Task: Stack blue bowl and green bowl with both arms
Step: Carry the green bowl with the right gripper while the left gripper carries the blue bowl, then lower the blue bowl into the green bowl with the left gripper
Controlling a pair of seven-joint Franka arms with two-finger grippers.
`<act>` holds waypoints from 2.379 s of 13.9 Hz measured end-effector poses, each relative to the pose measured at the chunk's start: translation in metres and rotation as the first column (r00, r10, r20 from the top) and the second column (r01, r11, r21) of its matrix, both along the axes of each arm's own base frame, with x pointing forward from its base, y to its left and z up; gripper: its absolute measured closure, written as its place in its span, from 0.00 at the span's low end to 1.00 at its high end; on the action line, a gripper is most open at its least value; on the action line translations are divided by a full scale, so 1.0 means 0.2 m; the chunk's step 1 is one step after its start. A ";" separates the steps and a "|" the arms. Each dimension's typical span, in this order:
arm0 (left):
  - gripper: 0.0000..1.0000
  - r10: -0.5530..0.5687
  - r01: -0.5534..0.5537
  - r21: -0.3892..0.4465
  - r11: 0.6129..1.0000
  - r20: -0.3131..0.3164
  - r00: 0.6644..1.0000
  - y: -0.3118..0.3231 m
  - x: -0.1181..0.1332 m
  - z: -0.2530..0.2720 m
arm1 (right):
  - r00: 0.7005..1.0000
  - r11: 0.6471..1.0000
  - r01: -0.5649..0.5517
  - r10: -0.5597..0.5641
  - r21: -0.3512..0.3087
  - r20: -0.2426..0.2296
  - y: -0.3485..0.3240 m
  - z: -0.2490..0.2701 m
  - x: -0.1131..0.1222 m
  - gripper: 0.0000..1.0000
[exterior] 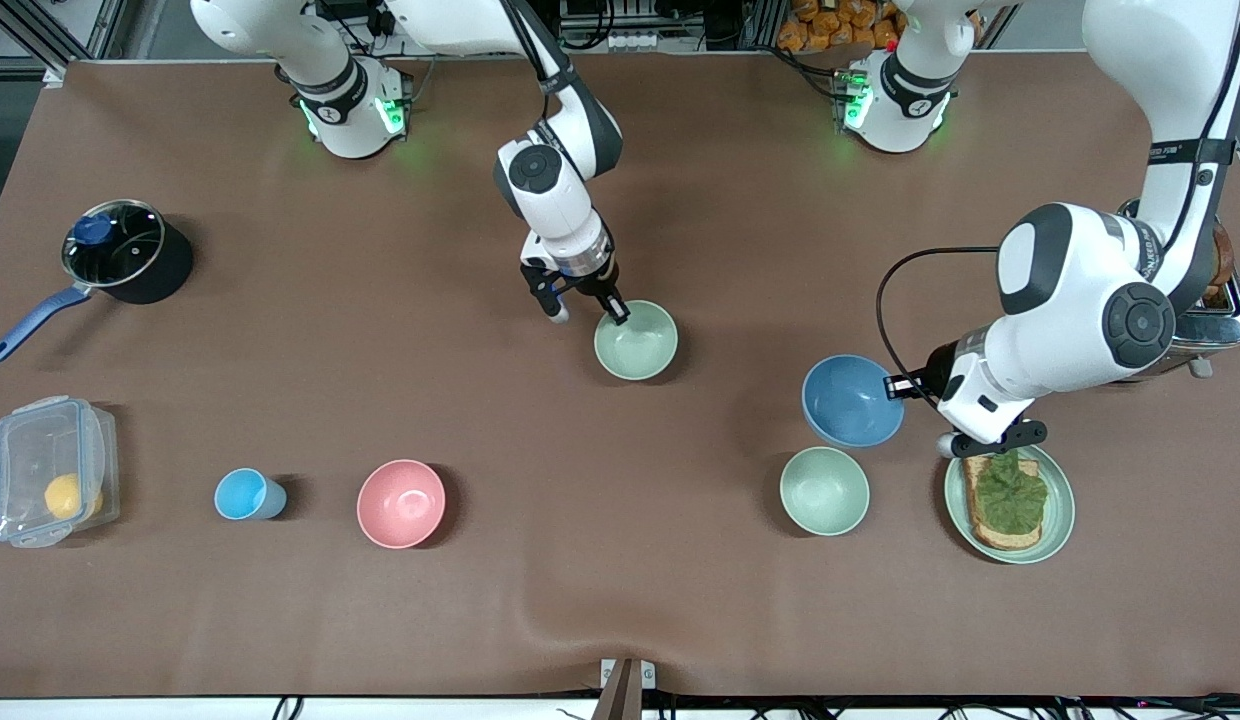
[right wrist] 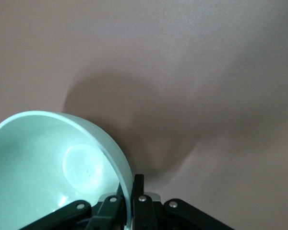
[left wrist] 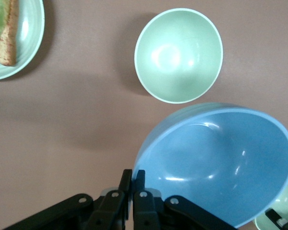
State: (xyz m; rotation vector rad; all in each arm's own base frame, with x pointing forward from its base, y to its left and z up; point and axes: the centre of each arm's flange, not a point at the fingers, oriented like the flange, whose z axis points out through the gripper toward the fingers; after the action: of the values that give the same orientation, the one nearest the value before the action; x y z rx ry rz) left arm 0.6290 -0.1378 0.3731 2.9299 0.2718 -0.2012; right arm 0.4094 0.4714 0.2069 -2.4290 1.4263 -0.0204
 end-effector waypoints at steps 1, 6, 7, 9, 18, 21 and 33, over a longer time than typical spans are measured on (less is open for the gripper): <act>0.96 0.001 -0.001 -0.009 1.000 0.000 1.000 -0.02 0.00 0.01 | 1.000 1.000 0.003 -0.003 0.002 0.002 0.00 0.00 0.01 0.94; 0.96 0.031 -0.032 -0.036 0.999 -0.018 0.999 -0.12 -0.01 0.00 | 1.000 1.000 0.016 -0.016 0.010 -0.002 0.05 0.00 -0.03 0.94; 0.96 0.044 -0.044 -0.035 0.998 -0.023 0.999 -0.13 -0.01 0.00 | 1.000 1.000 0.019 -0.019 0.008 -0.005 0.06 -0.01 -0.04 0.94; 0.96 0.045 -0.046 -0.034 0.998 -0.027 0.999 -0.15 -0.02 -0.01 | 1.000 1.000 0.028 -0.028 0.006 -0.006 0.09 -0.04 -0.04 0.94; 0.96 0.090 -0.090 -0.037 0.995 -0.007 0.996 -0.28 -0.02 0.02 | 0.997 0.997 0.071 -0.071 0.017 0.023 0.09 0.00 0.06 0.14; 0.96 0.127 -0.127 -0.040 0.991 0.002 0.992 -0.37 -0.02 0.08 | 0.994 0.994 0.108 -0.107 0.014 -0.010 0.04 0.11 0.15 0.00; 0.96 0.251 -0.252 -0.023 0.968 -0.034 0.967 -0.79 -0.16 0.16 | 0.887 0.902 0.427 -0.406 0.058 -0.220 -0.30 0.18 0.39 0.00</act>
State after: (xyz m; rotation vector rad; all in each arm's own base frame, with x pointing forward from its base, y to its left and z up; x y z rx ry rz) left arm 0.5962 -0.2963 0.4044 2.8314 0.6347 -0.2099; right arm 0.4884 0.4119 0.2434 -2.0424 1.9669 0.2048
